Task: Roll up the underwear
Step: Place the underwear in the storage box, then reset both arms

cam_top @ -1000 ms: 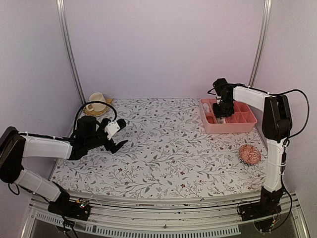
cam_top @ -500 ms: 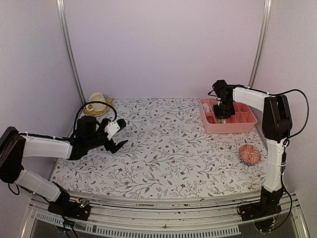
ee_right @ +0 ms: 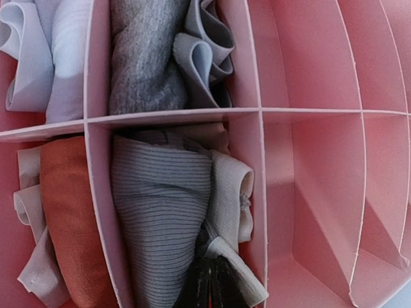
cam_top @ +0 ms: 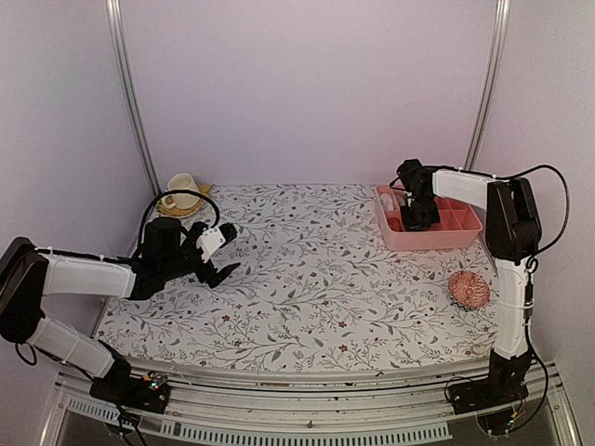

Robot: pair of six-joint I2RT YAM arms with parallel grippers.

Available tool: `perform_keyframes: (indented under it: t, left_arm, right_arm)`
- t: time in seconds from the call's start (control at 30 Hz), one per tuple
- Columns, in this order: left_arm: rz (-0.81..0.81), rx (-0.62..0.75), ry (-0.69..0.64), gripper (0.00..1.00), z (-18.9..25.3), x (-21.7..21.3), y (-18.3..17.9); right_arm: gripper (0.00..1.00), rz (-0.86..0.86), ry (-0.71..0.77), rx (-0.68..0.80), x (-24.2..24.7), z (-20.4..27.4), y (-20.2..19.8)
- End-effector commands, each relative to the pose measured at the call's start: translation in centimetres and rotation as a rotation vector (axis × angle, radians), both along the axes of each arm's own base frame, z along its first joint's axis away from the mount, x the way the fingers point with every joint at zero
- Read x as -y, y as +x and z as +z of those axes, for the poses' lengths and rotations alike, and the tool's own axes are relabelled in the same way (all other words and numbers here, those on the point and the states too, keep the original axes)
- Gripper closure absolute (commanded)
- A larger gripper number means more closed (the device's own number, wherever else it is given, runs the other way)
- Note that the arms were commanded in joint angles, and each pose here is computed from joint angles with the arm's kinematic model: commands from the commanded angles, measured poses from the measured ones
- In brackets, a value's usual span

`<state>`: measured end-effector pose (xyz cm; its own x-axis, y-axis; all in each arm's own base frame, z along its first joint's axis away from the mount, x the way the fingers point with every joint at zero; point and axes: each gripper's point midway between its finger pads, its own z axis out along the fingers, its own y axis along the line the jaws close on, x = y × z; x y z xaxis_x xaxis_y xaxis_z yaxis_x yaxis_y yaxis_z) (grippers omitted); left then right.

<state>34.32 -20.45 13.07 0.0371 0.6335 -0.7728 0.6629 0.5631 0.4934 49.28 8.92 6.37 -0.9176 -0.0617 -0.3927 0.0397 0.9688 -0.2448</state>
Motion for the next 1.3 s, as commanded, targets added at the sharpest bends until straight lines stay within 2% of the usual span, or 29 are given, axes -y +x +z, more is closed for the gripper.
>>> perform_keyframes:
  t: [0.0,0.17,0.3,0.4,0.5,0.7,0.83,0.97,1.1,1.2,1.27]
  left_arm:
    - [0.0,-0.005,0.004,0.01,-0.3,-0.2,0.2]
    - [0.0,-0.006,0.006,0.01,-0.3,-0.2,0.3]
    - [-0.002,-0.006,0.007,0.01,-0.4,-0.2,0.2]
    - [-0.001,-0.007,0.005,0.01,-0.4,-0.2,0.2]
    - [0.013,-0.001,0.0,0.01,-0.1,-0.3,0.4]
    - [0.035,0.001,-0.013,0.01,0.2,-0.6,0.7]
    - [0.048,-0.01,-0.037,0.01,0.9,-0.8,1.0]
    - [0.085,-0.031,-0.098,0.01,2.9,-2.2,1.6]
    - [0.06,-0.075,-0.21,0.01,6.0,-3.7,1.8]
    - [0.17,-0.067,-0.234,0.02,7.3,-5.9,3.2]
    - [0.29,-0.064,-0.237,0.01,7.6,-8.0,4.2]
  right_arm:
    - [0.96,0.006,-0.005,-0.113,0.3,-3.3,-1.8]
    - [0.95,0.025,0.016,-0.194,0.0,-5.4,-2.3]
    - [0.92,0.042,0.038,-0.211,-0.4,-5.1,-2.0]
    - [0.88,0.05,0.057,-0.183,-0.8,-3.3,-1.2]
    - [0.82,0.058,0.103,-0.075,-1.5,0.7,0.1]
    - [0.47,0.101,0.21,0.158,-3.0,9.3,1.5]
    - [0.33,0.136,0.252,0.299,-4.0,13.6,1.0]
    - [0.2,0.12,0.305,0.417,-5.2,16.8,-1.3]
    - [0.14,0.155,0.265,0.491,-7.7,18.2,-5.9]
    - [0.09,0.204,0.273,0.532,-10.0,18.2,-10.7]
    - [0.0,0.233,0.306,0.531,-10.6,16.6,-13.6]
